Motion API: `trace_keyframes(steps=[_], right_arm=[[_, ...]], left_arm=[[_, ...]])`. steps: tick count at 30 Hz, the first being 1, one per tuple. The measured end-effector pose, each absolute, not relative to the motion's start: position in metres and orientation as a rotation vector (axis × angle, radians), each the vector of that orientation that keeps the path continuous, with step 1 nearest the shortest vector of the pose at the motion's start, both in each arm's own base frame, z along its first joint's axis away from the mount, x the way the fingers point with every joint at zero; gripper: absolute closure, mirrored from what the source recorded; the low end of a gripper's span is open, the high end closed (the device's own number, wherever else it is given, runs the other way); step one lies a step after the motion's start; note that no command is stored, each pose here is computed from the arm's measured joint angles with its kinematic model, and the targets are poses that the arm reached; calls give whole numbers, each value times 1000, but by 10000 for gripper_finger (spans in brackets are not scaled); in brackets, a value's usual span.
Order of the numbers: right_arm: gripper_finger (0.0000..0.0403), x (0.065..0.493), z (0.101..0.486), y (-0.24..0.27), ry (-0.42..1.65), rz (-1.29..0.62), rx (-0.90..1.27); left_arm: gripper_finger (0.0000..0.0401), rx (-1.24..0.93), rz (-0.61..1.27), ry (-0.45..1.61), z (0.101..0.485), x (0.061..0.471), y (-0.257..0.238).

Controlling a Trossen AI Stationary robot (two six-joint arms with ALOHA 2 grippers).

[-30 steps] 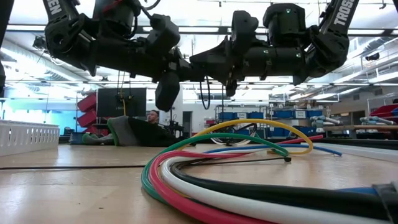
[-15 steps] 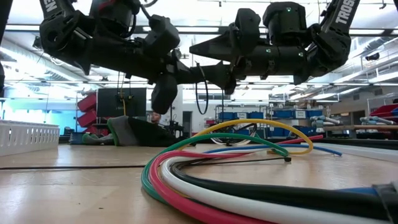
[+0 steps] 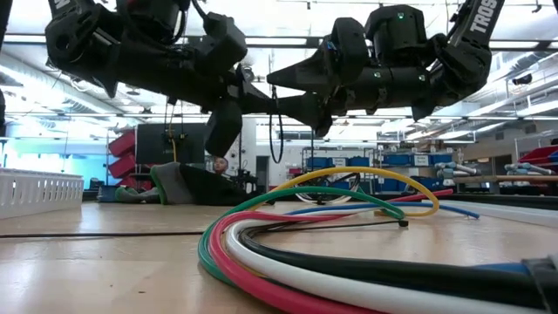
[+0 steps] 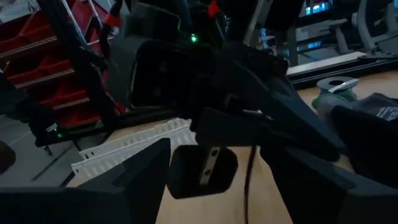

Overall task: Ziptie cables
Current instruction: Insert the top black zip tie pointed tail end through the slot to form a loop

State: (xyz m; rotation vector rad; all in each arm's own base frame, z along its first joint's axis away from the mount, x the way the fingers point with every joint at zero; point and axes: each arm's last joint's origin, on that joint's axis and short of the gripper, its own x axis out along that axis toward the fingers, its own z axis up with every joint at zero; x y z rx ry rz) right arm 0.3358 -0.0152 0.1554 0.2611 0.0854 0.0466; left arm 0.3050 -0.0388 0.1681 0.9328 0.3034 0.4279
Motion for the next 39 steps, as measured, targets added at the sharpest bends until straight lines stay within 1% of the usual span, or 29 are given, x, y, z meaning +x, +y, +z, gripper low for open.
trace_keyframes(steps=[2,4,7,10,14,24,27,29,31,33,36,37,39], right_arm=[[134,335,152,-17,120,20,266],[135,332,142,-22,202,-23,274],[135,330,152,-26,209,-33,277],[137,327,151,-27,252,-31,266],[143,326,168,-26,179,3,229],[147,325,171,-22,173,30,225],[157,326,171,-20,175,42,224],[175,326,170,-18,179,56,224],[211,326,170,-14,180,63,217],[264,326,171,-11,177,59,185],[365,326,171,-9,175,66,140],[383,326,171,-10,174,57,131],[392,326,171,-11,173,43,117]], left_arm=[[401,919,405,259,175,305,-42],[401,909,395,221,183,303,-45],[401,920,407,261,183,301,-44],[401,915,408,242,190,299,-46],[401,930,409,304,183,298,-43],[401,915,410,313,182,298,-43],[401,915,413,314,182,298,-43],[401,915,414,316,182,298,-42],[401,915,414,316,182,298,-42],[401,915,413,316,182,298,-43],[401,915,414,316,182,298,-42],[401,914,414,316,182,298,-42],[401,910,415,315,182,298,-42]])
